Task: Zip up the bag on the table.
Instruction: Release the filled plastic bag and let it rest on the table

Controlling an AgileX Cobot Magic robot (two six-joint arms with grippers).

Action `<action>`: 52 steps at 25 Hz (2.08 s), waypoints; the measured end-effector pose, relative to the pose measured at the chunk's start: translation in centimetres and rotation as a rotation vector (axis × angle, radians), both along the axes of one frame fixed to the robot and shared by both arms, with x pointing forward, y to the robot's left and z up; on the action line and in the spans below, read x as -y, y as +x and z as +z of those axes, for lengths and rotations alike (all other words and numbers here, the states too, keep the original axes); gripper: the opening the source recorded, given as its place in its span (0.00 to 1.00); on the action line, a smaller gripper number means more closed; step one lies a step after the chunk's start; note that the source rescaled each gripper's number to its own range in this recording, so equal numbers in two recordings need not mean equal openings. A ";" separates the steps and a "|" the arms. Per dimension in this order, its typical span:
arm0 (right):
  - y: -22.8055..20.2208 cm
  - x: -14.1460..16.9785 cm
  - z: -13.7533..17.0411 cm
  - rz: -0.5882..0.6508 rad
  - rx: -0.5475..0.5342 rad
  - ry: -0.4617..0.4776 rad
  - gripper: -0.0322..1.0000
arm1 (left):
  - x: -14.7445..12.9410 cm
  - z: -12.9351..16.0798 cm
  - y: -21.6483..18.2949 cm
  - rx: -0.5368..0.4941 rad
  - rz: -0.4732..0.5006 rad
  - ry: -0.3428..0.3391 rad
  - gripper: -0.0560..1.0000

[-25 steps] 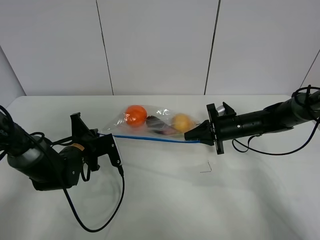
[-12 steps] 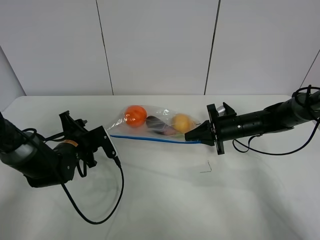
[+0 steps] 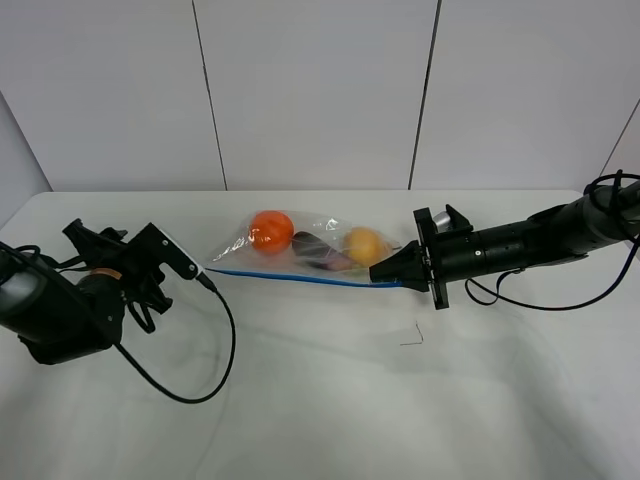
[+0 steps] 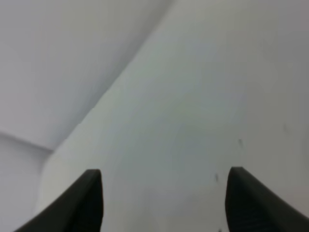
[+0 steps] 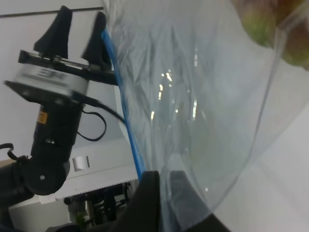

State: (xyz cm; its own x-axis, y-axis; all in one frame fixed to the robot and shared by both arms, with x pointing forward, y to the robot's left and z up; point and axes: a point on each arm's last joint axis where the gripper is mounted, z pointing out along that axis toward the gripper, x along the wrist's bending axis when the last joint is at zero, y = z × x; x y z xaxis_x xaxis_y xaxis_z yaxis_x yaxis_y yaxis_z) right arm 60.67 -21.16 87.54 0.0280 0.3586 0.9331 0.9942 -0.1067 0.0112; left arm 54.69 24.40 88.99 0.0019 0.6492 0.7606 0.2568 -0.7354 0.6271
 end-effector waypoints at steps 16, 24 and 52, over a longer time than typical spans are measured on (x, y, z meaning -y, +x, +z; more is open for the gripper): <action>0.0 0.0 0.0 0.002 0.000 -0.002 0.03 | -1.0 0.9 0.0 0.184 0.211 -0.572 0.77; 0.0 0.0 0.0 0.002 0.000 -0.002 0.03 | -1.0 4.0 1.7 -0.002 0.035 -0.594 0.67; 0.0 0.0 0.0 -0.001 -0.010 -0.001 0.03 | -3.6 10.4 5.8 -0.874 0.300 -0.932 1.00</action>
State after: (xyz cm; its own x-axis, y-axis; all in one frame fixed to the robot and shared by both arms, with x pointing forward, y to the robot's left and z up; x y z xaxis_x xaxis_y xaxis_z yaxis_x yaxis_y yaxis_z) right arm 60.64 -21.16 87.53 0.0371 0.3597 0.9323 0.9942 -0.1072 0.0018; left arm 60.46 27.96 99.41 0.0273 0.9883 -0.1502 0.9115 0.0371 0.4096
